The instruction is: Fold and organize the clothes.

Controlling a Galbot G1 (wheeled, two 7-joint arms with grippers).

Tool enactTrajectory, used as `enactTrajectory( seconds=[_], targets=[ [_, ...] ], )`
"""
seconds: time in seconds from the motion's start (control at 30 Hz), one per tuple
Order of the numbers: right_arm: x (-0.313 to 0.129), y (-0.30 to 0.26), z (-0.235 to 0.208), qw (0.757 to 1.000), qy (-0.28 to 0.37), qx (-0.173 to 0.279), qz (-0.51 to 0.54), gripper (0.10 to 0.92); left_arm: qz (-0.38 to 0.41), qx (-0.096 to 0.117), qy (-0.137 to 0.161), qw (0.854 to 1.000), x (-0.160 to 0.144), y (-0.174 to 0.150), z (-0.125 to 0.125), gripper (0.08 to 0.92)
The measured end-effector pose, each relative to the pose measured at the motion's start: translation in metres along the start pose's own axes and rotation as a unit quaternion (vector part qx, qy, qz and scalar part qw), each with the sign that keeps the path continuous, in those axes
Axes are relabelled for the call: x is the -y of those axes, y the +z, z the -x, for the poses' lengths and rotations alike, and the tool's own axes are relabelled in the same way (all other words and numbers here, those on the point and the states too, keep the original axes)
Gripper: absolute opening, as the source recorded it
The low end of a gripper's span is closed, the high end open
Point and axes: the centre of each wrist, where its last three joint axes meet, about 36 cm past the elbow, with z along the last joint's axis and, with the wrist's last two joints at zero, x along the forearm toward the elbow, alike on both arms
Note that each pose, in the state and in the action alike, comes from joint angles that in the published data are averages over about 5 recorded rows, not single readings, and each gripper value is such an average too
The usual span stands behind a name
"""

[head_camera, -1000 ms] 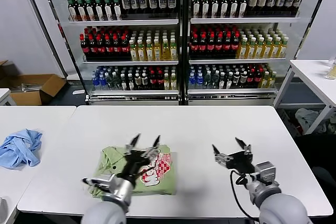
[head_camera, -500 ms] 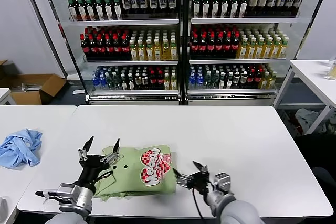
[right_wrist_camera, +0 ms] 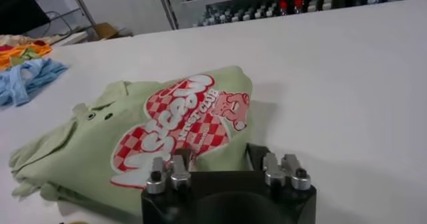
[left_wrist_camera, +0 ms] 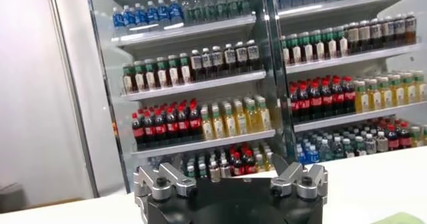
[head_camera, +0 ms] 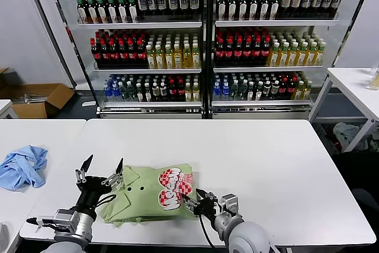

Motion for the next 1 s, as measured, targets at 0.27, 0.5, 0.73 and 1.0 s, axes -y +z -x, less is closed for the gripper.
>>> enactTrajectory(
  seconds=[0.27, 0.5, 0.73, 1.0],
  targets=[
    [-0.002, 0.001, 0.012, 1.0, -0.005, -0.005, 0.01, 0.333, 0.006, -0.007, -0.002, 1.0, -0.003, 0.005, 0.001, 0.823],
    [-0.001, -0.008, 0.012, 1.0, -0.007, 0.009, 0.016, 0.14, 0.008, -0.012, -0.001, 1.0, -0.003, 0.009, 0.0, 0.823],
    [0.014, -0.032, -0.009, 0.999, 0.01, 0.047, 0.003, 0.114, 0.014, -0.008, -0.004, 1.0, -0.006, 0.012, 0.003, 0.822],
    [0.059, -0.035, -0.046, 0.995, 0.079, 0.056, -0.017, 0.114, 0.008, 0.004, 0.0, 1.0, -0.001, 0.018, 0.01, 0.823]
  ],
)
